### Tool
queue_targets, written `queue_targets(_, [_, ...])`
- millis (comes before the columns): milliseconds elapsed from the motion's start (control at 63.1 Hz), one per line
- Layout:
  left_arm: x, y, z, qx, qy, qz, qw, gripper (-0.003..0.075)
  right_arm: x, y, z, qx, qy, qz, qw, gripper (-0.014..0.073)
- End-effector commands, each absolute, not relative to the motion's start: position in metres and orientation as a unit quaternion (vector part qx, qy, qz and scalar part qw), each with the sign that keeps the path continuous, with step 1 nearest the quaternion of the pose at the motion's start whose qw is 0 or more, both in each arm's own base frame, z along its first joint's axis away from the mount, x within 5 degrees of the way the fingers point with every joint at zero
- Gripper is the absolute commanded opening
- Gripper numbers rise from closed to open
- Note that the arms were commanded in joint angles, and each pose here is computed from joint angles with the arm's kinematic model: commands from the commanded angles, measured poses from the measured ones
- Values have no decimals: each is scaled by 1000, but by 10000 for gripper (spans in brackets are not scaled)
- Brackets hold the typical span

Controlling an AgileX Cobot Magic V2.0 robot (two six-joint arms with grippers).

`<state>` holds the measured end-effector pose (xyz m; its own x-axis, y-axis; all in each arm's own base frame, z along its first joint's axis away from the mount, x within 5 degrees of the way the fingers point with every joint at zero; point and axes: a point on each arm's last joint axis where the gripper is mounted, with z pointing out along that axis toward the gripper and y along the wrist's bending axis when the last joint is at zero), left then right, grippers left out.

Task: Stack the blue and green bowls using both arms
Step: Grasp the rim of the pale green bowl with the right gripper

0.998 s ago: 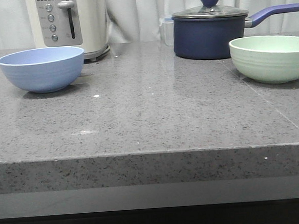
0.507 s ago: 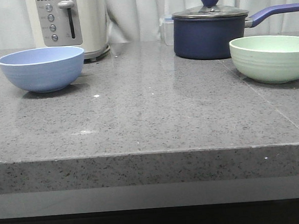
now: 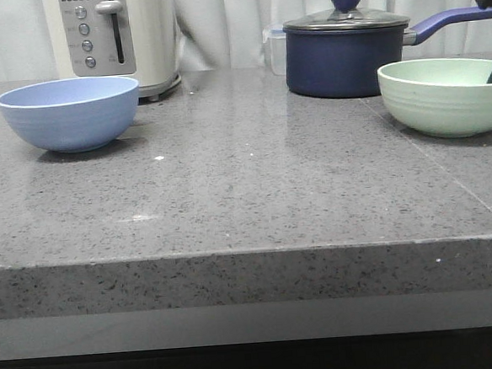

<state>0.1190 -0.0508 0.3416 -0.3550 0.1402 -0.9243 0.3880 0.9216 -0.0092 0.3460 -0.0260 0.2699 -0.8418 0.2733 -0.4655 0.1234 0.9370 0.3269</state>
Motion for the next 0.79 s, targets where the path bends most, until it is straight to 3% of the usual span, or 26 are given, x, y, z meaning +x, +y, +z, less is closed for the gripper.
queue_targets(0, [120,-53,359,157,786,-128,584,491,348,-28,295,105,931,145,318,260])
queue_targets(396, [120,-53,358,157,787,-128,583,491,347,-27,299,92,932,144,319,-58])
queue_targets(586, [120,-53,358,157,787,-128,583,491,343,-13,324,37,934,141,327,-62])
queue_targets(777, [120,-53,359,157,786,-128,584,491,347,43,344,-50,927,153,338,-54])
